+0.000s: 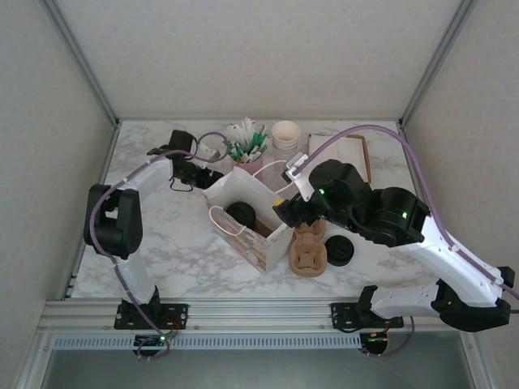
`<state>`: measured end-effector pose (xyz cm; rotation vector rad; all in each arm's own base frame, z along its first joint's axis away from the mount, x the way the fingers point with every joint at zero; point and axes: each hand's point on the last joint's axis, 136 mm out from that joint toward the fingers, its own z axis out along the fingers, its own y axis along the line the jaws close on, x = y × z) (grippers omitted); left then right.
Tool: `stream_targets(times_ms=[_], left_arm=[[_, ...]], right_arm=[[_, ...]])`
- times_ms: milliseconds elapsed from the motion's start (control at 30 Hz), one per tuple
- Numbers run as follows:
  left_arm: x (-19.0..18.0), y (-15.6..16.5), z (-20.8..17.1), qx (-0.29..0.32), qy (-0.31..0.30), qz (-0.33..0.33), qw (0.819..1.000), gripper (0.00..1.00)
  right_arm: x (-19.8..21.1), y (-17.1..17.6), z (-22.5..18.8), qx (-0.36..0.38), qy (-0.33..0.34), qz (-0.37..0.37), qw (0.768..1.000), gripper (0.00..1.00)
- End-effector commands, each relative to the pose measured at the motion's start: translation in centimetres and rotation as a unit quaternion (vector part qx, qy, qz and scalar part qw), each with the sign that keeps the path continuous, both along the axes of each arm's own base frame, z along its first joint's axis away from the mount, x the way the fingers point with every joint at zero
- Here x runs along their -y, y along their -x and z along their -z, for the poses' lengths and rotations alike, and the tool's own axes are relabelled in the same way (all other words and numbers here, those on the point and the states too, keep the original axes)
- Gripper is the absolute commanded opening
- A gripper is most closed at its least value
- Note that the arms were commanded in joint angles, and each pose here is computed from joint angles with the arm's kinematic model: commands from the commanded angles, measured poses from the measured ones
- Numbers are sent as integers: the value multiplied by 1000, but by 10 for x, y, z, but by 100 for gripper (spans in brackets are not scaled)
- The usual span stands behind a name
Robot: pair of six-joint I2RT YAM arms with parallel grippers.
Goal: Pack the takeout coffee
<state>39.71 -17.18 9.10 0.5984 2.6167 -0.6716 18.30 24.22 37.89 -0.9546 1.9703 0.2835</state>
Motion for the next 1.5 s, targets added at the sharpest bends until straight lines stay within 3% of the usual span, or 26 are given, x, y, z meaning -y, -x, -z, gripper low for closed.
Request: stream_targets(times_ms=[0, 367, 567, 767, 1133, 1267, 1300, 1333, 1400, 1467], left_arm=[[-1, 1, 14, -9, -11, 1, 1000, 73], [26, 8, 19, -44, 40, 29, 998, 63], [30, 11, 25, -60, 33, 35, 997, 29], [22, 0, 12, -31, 8, 17, 999, 0], [-23, -16, -41, 69, -44, -28, 996, 0], [-14, -5, -48, 55, -1, -5, 998, 1], [-8, 1, -51, 41, 17, 10, 999, 8], [-2, 8, -53, 26, 36, 24, 999, 22], [3, 14, -56, 12, 53, 32, 998, 60], [2, 20, -53, 7, 47, 42, 998, 68]], right_arm=[[-4, 3, 1, -4, -9, -6, 1000, 82], [-2, 3, 4, -5, -5, -4, 1000, 82], [-3, 3, 5, -9, -7, -4, 1000, 82], [-2, 4, 5, -15, -14, 0, 1000, 82], [4, 6, 6, -21, -14, 12, 1000, 82], [4, 5, 9, -23, -10, 15, 1000, 82], [4, 5, 11, -24, -7, 14, 1000, 82], [3, 5, 12, -25, -6, 13, 1000, 82], [2, 4, 15, -30, -1, 13, 999, 82], [0, 5, 17, -36, 4, 10, 999, 82]])
